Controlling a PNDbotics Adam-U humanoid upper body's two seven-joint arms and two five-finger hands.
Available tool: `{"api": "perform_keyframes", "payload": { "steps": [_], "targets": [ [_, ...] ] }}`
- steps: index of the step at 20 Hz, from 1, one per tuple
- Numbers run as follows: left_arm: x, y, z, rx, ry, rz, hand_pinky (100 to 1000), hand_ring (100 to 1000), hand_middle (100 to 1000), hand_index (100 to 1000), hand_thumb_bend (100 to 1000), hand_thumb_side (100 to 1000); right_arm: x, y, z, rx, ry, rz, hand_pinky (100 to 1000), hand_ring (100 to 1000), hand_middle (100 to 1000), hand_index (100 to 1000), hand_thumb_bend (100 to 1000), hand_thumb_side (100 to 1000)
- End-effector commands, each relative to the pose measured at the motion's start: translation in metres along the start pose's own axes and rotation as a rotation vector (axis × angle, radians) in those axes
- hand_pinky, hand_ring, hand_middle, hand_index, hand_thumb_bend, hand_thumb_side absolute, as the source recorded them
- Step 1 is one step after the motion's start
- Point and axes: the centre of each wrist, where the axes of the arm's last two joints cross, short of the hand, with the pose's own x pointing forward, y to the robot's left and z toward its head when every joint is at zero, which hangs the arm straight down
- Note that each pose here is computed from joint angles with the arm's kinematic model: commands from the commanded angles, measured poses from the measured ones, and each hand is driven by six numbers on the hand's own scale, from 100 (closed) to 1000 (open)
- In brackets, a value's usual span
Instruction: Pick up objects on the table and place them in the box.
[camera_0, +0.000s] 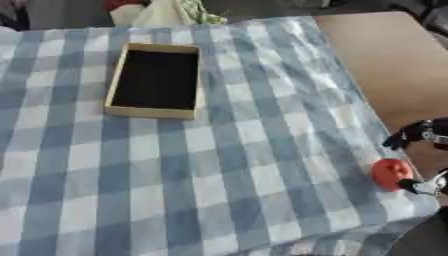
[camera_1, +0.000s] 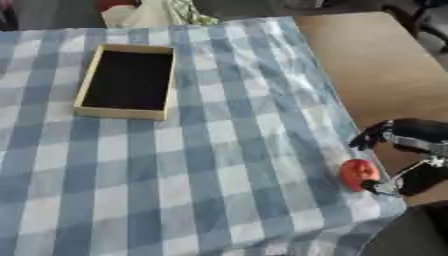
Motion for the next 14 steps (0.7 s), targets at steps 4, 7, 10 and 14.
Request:
{"api": "perform_keyframes", "payload": {
  "steps": [4,7,10,14],
  "targets": [
    [0.006,0.002,-0.009,0.0,-0.037,0.0,785,784,730,828,570,703,-0.006,-0.001,0.003,-0.002,0.039,0.038,803,755,705,868,381,416],
    [0.006,0.002,-0.008,0.0,-0.036,0.002,784,784,729,828,569,703,-0.008,0.002,0.002,-0.001,0.058,0.048,794,741,699,867,394,400],
    [0.006,0.002,-0.008,0.0,-0.035,0.004,784,783,728,828,568,704,-0.009,0.003,0.0,-0.011,0.073,0.06,770,710,685,864,401,387],
    [0.006,0.001,-0.008,-0.002,-0.034,0.007,783,782,727,828,568,704,-0.012,0.007,-0.002,-0.011,0.095,0.065,755,694,680,861,414,371]
  ]
}}
